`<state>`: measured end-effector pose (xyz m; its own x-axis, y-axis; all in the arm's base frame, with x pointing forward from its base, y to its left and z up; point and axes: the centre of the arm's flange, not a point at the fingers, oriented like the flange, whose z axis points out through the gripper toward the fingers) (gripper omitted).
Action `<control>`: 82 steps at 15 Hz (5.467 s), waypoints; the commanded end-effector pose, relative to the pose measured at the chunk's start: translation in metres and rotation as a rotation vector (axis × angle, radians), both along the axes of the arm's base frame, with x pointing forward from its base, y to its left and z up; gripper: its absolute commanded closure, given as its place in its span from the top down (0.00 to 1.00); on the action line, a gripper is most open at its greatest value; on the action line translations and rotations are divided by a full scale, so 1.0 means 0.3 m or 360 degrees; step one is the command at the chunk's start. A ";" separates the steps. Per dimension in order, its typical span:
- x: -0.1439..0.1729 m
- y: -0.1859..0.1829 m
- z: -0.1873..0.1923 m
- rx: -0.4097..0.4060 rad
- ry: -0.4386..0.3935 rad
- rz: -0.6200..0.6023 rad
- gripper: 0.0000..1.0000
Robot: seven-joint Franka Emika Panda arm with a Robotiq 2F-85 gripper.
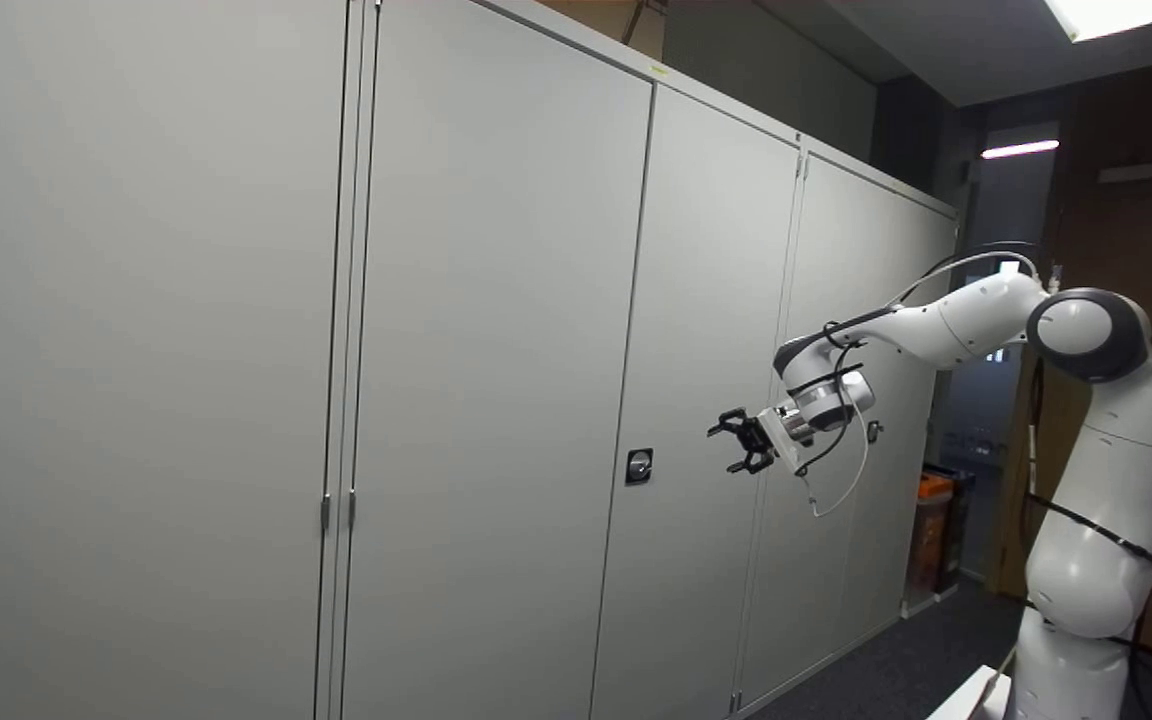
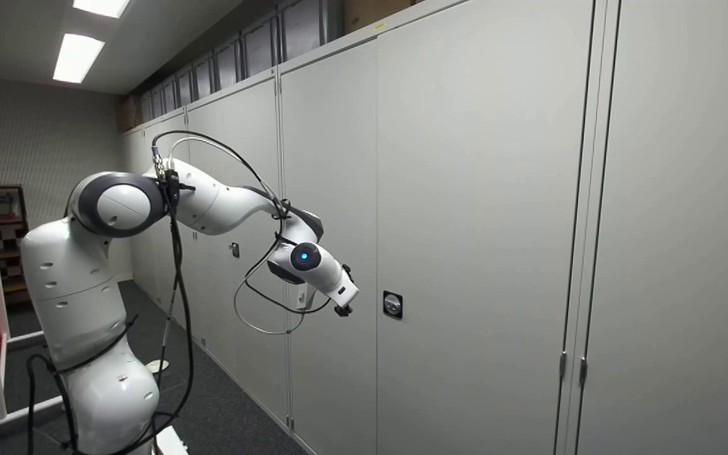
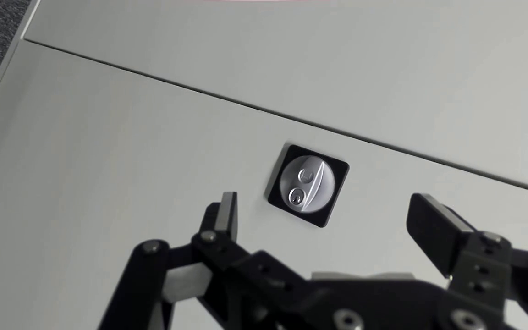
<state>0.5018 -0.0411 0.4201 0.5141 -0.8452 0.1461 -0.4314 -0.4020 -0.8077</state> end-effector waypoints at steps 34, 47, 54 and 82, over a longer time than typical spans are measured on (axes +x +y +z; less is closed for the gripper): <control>0.199 0.036 -0.166 0.0042 -0.0370 -0.0315 1.00; 0.278 0.073 -0.296 0.0251 -0.0363 -0.0367 1.00; 0.315 0.101 -0.336 0.0429 -0.0251 -0.0423 1.00; 0.453 0.132 -0.429 0.0390 -0.0352 -0.0347 1.00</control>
<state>0.6378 -0.0014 0.2914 0.2974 -0.9547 0.0134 -0.2904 -0.1038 -0.9512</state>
